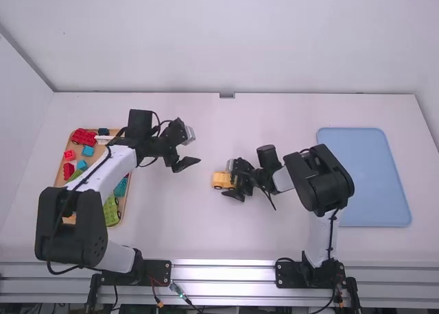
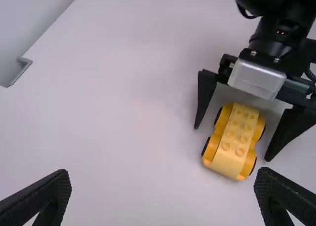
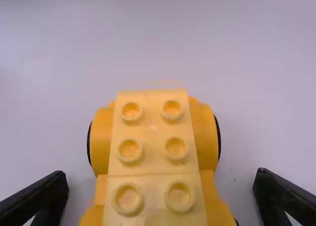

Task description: Assemble lego blocks to make yellow taxi

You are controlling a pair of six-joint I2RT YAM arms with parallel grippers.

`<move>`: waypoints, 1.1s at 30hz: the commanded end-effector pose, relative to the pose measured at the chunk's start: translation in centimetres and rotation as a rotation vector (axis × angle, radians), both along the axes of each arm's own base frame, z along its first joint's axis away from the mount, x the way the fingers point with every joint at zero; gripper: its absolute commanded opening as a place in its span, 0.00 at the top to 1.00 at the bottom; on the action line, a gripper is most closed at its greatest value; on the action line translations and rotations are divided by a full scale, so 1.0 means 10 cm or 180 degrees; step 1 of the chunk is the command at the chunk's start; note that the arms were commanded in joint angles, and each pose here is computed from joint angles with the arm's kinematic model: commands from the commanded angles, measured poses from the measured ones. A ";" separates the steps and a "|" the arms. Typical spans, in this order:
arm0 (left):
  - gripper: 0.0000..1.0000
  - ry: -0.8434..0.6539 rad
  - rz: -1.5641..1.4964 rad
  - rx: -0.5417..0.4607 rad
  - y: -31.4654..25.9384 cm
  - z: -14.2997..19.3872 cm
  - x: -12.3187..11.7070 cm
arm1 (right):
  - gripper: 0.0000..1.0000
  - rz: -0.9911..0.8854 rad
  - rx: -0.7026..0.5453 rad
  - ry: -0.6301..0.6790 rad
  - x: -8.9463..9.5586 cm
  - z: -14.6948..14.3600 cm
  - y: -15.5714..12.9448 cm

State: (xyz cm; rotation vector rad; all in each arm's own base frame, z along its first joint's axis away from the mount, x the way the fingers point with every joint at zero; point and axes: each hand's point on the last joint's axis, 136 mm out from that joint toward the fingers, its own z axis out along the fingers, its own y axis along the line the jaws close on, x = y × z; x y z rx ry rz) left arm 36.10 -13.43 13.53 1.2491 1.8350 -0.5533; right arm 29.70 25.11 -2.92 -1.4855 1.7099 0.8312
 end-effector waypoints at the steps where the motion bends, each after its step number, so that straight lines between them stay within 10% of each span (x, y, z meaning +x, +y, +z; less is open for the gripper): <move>1: 0.01 0.0032 0.0079 -0.0078 0.03 0.08 0.00 | 0.01 -0.0165 -0.0230 -0.0161 0.13 0.09 -0.08; 10: 0.01 0.0136 0.0290 -0.0054 0.11 0.05 0.06 | 0.01 -0.0579 -0.0863 -0.0524 0.19 0.77 -0.44; 17: 0.01 0.0920 0.2370 0.0188 0.80 -0.24 0.36 | 0.01 -0.0594 -0.0922 -0.0882 0.08 1.26 -0.56; 33: 0.01 0.1452 0.4576 0.1282 2.20 -0.52 -0.38 | 0.01 -0.0594 -0.0740 -0.1477 0.29 1.58 -0.48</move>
